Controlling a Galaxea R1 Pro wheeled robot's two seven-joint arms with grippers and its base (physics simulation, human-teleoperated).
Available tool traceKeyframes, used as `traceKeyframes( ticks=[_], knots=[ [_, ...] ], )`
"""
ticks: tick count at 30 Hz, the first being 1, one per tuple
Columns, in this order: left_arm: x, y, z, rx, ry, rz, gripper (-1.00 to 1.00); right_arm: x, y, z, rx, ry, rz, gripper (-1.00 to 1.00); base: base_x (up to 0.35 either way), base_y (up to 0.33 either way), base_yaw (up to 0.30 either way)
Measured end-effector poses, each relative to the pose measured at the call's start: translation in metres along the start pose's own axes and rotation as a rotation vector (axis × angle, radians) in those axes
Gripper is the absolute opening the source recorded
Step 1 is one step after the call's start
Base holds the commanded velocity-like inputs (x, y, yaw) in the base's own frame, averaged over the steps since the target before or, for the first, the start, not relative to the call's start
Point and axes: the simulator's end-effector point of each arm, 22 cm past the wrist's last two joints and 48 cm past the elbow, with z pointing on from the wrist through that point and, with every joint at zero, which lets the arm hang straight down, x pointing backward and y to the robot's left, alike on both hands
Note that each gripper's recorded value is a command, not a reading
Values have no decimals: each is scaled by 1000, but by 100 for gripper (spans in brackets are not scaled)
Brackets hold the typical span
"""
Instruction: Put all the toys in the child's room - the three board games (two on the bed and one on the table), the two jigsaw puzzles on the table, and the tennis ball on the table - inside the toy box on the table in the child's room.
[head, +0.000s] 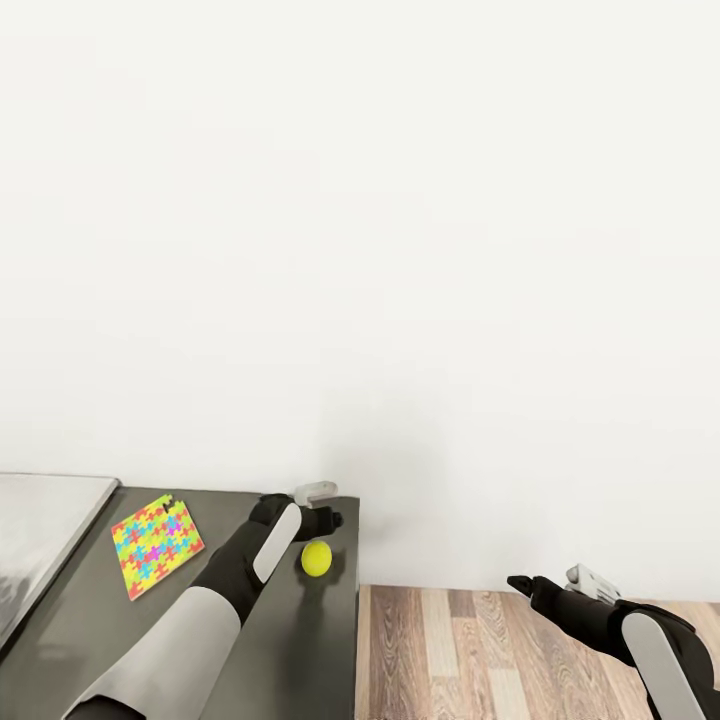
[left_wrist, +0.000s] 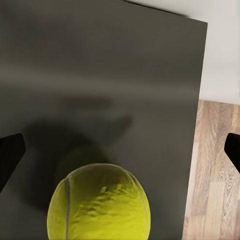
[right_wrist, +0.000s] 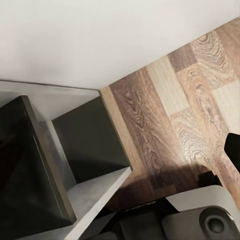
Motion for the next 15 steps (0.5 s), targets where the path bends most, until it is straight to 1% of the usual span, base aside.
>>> traceKeyframes(
  ticks=[9,15],
  knots=[
    [5,3,6,-3,13,-6,100,3,-4,4,8,12,2,100,0,0,0],
    [3,3,11,-4,-9,-20,100,6,-6,7,14,20,2,100,0,0,0]
  ],
)
